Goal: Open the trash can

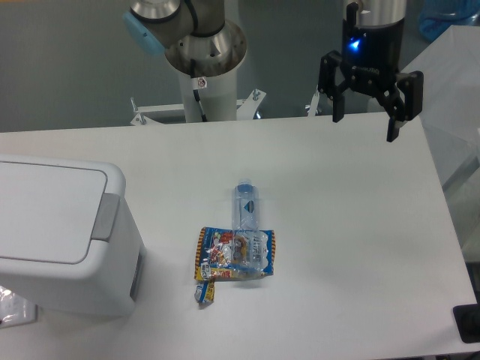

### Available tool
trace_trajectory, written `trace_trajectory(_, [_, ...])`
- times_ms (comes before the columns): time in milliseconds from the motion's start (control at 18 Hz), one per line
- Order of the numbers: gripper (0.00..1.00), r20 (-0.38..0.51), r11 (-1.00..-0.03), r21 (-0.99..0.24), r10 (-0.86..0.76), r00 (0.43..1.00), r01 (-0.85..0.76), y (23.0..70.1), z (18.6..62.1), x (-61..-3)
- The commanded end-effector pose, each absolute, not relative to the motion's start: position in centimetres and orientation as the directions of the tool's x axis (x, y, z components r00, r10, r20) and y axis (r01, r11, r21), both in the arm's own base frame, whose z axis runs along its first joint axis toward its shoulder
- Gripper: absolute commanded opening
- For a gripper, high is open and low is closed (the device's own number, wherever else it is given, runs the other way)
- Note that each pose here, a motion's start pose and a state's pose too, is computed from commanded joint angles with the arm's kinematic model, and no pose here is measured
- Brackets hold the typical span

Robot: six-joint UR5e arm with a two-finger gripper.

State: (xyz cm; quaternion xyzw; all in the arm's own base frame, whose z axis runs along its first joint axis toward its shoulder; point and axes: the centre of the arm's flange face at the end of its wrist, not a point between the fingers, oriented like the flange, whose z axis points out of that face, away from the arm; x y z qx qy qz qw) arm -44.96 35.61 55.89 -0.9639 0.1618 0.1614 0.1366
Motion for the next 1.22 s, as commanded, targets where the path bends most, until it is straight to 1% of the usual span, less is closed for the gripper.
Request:
trace_trajectory(389, [1.0, -0.354, -0.909, -0.213, -0.271, 0.895, -0.359, 36.0, 55.8, -44.7])
trace_trajectory(500, [1.0, -0.358, -0.912, -0.225, -0.25, 0.9, -0.343, 36.0, 55.8, -44.8])
trace_trajectory(611, [1.0, -0.344, -0.924, -0.257, -0.185, 0.92, -0.282, 36.4, 55.7, -44.8])
trace_trajectory(778, [1.0, -0.322, -0.91, -0.346, -0.116, 0.94, -0.231, 37.4, 55.9, -44.5])
trace_trajectory(889, [1.0, -0.305, -0.909, -0.364, -0.09, 0.948, -0.203, 37.9, 55.8, -44.3])
trace_trajectory(1056, [1.0, -0.28, -0.906, -0.389, -0.055, 0.958, -0.165, 39.9, 55.6, -43.3])
trace_trajectory(1222, [1.0, -0.254, -0.895, -0.435, 0.018, 0.967, -0.097, 42.9, 55.3, -42.1])
